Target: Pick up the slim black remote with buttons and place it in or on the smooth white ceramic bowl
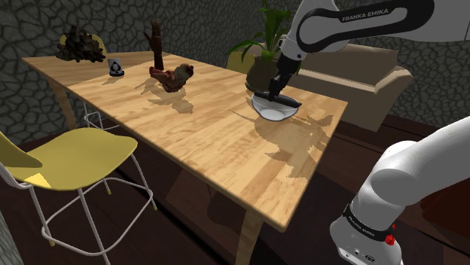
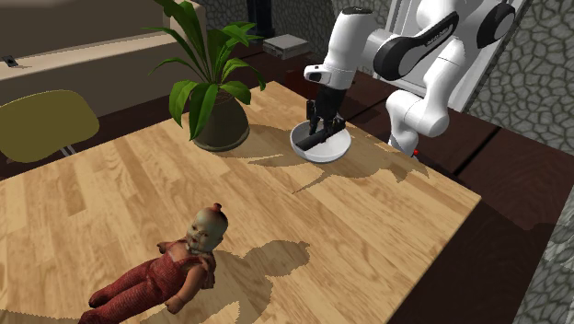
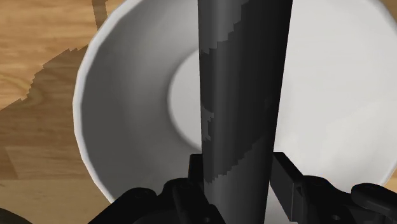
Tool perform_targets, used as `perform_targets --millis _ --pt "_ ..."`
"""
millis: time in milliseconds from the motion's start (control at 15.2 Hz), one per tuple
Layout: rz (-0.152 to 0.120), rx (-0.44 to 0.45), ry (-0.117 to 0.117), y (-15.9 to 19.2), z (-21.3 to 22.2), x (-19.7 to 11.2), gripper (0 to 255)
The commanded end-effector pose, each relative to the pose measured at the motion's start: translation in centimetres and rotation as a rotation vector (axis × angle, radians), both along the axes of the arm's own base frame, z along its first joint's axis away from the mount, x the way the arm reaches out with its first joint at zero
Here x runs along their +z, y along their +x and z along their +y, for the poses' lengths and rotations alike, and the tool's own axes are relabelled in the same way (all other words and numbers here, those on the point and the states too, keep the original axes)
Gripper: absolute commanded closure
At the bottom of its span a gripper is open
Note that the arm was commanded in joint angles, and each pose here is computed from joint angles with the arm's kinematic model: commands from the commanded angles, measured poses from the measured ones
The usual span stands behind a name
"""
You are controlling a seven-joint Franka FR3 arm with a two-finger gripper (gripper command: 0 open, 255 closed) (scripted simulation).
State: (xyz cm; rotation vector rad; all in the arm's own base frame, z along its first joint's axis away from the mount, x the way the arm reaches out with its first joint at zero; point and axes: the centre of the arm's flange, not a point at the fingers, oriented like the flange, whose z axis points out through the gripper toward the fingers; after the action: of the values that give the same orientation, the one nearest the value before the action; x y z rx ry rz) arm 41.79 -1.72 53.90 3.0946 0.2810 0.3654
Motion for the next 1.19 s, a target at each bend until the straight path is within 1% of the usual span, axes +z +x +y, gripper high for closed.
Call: perform_targets --millis 0,330,594,1122 --pt "0.007 0.0 0.0 0.0 0.0 -0.3 0" --pt "0.006 0.0 0.0 0.0 0.0 -0.3 0" --pt "0.006 0.0 0.0 -1.1 0.0 4.6 0" --pt "0.006 0.0 0.0 -1.1 0.0 4.6 0"
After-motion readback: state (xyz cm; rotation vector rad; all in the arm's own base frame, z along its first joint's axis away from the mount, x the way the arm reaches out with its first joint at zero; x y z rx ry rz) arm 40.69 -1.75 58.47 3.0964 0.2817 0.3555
